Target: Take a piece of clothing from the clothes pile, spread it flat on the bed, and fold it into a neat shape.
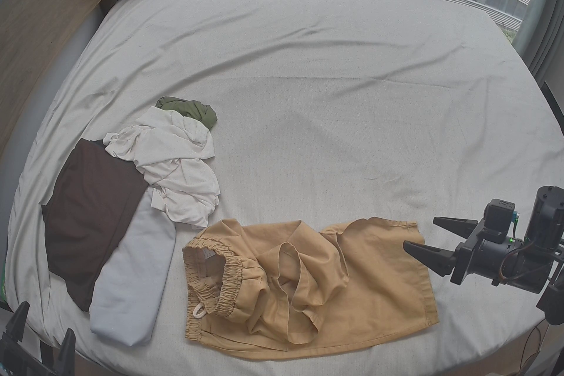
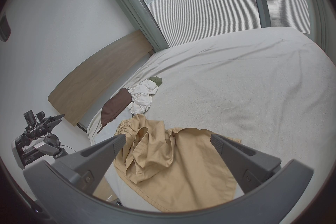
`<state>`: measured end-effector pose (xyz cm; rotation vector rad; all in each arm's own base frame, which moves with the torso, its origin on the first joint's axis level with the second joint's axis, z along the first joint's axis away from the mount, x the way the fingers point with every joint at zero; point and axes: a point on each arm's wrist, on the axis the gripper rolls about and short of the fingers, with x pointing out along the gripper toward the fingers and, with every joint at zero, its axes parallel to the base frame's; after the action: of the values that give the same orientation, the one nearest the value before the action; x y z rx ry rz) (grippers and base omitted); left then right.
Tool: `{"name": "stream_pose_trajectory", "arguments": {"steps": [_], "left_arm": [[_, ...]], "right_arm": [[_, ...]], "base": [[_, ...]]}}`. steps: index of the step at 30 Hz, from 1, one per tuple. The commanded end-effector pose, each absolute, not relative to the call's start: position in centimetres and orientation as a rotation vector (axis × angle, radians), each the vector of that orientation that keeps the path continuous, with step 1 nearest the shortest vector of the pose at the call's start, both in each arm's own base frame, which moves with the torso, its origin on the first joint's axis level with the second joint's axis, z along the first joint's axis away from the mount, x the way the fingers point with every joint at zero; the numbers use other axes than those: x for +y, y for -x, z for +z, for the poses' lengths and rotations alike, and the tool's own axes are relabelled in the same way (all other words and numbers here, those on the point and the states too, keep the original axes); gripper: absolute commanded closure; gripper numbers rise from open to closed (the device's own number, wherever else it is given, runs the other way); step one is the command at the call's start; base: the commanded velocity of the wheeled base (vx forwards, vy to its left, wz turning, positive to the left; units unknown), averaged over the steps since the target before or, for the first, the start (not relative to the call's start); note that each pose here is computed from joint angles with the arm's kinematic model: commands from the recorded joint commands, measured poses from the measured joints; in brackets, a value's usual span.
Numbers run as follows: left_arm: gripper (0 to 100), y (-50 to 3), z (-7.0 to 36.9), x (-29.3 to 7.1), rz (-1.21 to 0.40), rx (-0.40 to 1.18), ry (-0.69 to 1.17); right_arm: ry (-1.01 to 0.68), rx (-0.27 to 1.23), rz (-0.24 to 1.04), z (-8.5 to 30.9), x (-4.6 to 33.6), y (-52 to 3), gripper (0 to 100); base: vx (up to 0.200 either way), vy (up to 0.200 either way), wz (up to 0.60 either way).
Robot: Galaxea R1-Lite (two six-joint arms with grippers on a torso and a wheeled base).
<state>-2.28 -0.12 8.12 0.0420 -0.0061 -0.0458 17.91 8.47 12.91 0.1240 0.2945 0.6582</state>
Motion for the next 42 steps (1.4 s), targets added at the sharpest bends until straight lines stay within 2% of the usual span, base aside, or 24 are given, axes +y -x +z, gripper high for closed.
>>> {"name": "stream_pose_trajectory", "arguments": {"steps": [1,2,4,6,7,12,15,19,24,32,36,42], "left_arm": [[0,2.3,7.7,-0.1,-0.047,-0.015,-0.043],[0,2.6,9.2,-0.2,-0.049,-0.096,-0.026],[0,4.3,18.1,-0.2,-0.05,-0.373,-0.011],[0,4.0,22.5,-0.1,-0.068,-0.397,-0.013],[0,3.5,23.1,-0.1,-0.101,-0.367,-0.012],[0,0.0,22.4,-0.2,-0.224,-0.182,0.007],[0,-1.7,22.8,-0.6,-0.306,-0.137,0.048],[0,-4.2,24.1,-1.1,-0.33,-0.081,0.137],[0,-7.3,25.3,-2.0,-0.409,-0.021,0.138],[0,-13.6,27.9,-3.6,-0.494,-0.095,0.138],[0,-14.3,28.9,-3.8,-0.521,-0.118,0.141],[0,-14.3,27.6,-3.9,-0.534,-0.067,0.171]], "right_arm": [[-0.127,0.251,0.663,13.8,8.3,-17.5,0],[-0.127,0.249,0.663,13.8,8.3,-17.5,0],[-0.127,0.252,0.658,13.8,8.2,-17.5,0],[-0.128,0.257,0.661,13.7,8.3,-17.7,0],[-0.127,0.259,0.666,13.6,8.3,-17.7,0],[-0.126,0.292,0.666,13.0,8.4,-17.7,0],[-0.127,0.291,0.665,12.9,8.3,-17.7,0],[-0.126,0.296,0.672,12.8,8.4,-17.6,0],[-0.124,0.299,0.67,12.7,8.5,-17.5,0],[-0.139,0.223,0.696,14.4,8.4,-18.7,0],[-0.146,0.221,0.708,14.5,7.8,-18.9,0],[-0.148,0.24,0.693,14.1,7.5,-18.8,0]], "base": [[0.0,0.0,0.0],[0.0,0.0,0.0],[0.0,0.0,0.0],[0.0,0.0,0.0],[0.0,0.0,0.0],[0.0,0.0,0.0],[0.0,0.0,0.0],[0.0,0.0,0.0],[0.0,0.0,0.0],[0.0,0.0,0.0],[0.0,0.0,0.0],[0.0,0.0,0.0]]}}
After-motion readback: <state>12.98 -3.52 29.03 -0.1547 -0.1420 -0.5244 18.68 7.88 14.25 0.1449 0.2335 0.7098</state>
